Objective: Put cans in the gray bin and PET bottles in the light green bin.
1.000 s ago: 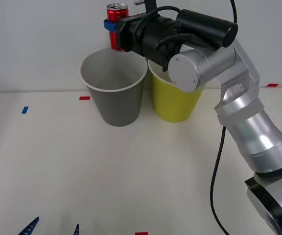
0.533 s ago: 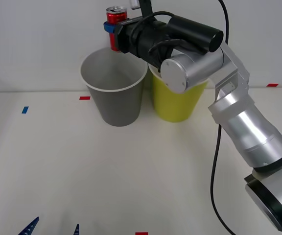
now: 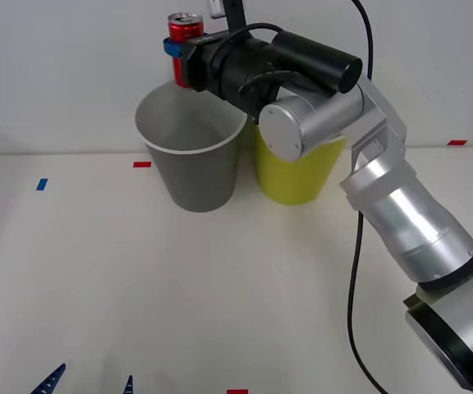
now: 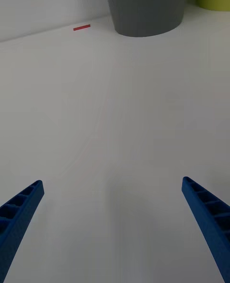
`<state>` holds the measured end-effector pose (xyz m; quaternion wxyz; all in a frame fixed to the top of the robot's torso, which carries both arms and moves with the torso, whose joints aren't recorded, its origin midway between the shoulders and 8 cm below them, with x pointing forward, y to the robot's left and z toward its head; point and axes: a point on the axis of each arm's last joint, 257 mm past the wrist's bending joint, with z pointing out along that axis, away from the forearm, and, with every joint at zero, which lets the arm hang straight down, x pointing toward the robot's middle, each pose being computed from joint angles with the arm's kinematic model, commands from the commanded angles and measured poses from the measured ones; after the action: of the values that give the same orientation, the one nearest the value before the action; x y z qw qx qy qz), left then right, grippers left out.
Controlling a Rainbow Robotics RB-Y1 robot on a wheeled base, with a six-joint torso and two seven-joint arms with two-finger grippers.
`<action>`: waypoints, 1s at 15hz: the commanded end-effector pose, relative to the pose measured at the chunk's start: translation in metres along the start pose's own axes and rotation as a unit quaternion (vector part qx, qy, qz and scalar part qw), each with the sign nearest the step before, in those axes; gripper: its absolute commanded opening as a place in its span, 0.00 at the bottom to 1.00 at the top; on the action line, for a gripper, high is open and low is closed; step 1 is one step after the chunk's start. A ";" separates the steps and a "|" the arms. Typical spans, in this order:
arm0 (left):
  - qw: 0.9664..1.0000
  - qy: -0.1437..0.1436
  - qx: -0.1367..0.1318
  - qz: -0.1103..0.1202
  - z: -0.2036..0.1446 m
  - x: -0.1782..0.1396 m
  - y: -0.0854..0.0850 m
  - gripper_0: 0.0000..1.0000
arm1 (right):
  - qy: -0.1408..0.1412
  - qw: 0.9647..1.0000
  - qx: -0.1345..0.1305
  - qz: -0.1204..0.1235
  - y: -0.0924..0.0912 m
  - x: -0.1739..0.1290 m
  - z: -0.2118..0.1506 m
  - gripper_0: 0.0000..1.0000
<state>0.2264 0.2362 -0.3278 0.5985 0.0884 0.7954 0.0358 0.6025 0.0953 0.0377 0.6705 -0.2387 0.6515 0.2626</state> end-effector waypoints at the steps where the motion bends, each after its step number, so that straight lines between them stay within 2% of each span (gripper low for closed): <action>1: 1.000 0.000 0.000 0.000 0.000 0.000 0.000 1.00 | 0.001 1.000 0.001 -0.010 0.006 0.003 0.002 0.00; 2: 1.000 0.000 0.000 0.000 0.000 0.000 0.000 1.00 | 0.001 1.000 0.004 -0.017 0.005 0.003 0.002 0.06; 4: 1.000 0.000 0.000 0.000 0.000 0.000 0.000 1.00 | 0.001 0.999 0.014 -0.030 0.000 0.003 0.002 0.37; 6: 1.000 0.000 0.000 0.000 0.000 0.000 0.000 1.00 | 0.001 0.999 0.014 -0.030 0.000 0.004 0.002 1.00; 12: 1.000 0.000 0.000 0.000 0.000 0.000 0.000 1.00 | -0.003 0.999 0.013 -0.035 0.001 0.001 0.002 1.00; 15: 1.000 0.000 0.000 0.000 0.000 0.000 0.000 1.00 | -0.025 0.999 0.003 -0.035 0.009 -0.021 -0.005 1.00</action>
<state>0.2264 0.2362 -0.3278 0.5985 0.0884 0.7954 0.0358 0.5965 0.0994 0.0496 0.6912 -0.2535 0.6335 0.2382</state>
